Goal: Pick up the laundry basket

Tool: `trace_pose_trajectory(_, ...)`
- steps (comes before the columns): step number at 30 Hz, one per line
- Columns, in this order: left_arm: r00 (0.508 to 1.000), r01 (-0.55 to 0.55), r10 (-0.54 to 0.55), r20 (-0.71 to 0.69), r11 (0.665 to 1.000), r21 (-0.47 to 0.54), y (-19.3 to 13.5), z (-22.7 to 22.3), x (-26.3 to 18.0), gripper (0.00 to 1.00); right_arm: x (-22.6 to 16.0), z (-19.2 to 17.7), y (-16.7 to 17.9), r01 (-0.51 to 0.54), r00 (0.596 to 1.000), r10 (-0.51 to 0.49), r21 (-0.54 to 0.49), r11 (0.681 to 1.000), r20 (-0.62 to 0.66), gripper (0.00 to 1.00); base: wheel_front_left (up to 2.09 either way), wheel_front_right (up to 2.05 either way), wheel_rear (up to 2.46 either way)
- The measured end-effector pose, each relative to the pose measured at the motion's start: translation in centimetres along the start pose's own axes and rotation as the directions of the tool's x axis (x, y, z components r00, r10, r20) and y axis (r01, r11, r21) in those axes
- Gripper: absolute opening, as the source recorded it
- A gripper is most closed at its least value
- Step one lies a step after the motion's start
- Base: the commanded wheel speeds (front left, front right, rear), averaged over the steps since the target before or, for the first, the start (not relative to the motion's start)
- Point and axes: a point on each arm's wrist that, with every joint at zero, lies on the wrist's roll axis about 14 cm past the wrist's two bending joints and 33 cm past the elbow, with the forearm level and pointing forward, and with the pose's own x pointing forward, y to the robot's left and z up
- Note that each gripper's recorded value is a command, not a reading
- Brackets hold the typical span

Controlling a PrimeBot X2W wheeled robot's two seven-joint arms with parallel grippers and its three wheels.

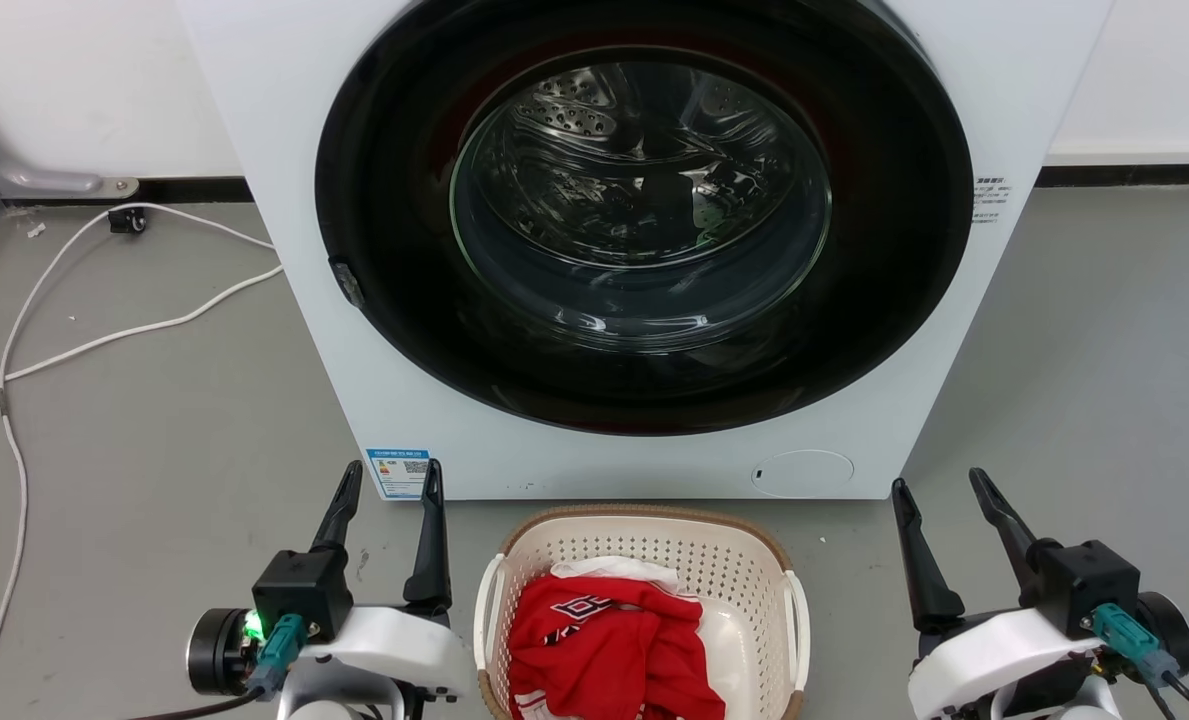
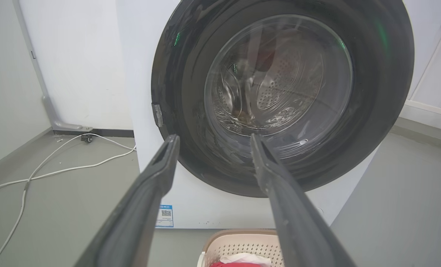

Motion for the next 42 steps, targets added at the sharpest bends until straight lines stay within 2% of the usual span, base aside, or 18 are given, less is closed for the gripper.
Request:
trace_pose_trajectory(9,1.0,0.009,-0.009,0.006,0.999,0.049,-0.3,-0.1,0.0,1.0,0.0,0.0,0.2,-0.012,1.0,0.012,-0.055,0.998,0.0,1.0,0.0,0.0,0.0)
trace_pose_trajectory(30,1.0,-0.015,0.015,-0.009,0.999,0.037,0.2,-0.7,0.0,1.0,0.2,-0.9,0.1,-0.008,1.0,0.007,-0.038,0.999,-0.024,1.0,0.0,0.0,0.0)
trace_pose_trajectory(37,0.998,-0.017,0.019,-0.052,0.999,0.04,0.4,-2.3,1.1,1.0,1.3,-2.4,-0.5,0.004,0.997,-0.005,-0.021,1.0,-0.072,1.0,0.0,0.0,0.0)
trace_pose_trajectory(42,0.993,-0.028,0.031,-0.117,0.999,0.03,0.8,-5.0,2.8,1.0,2.9,-4.9,-1.4,0.024,0.99,-0.024,-0.003,1.0,-0.139,1.0,0.0,0.0,0.0)
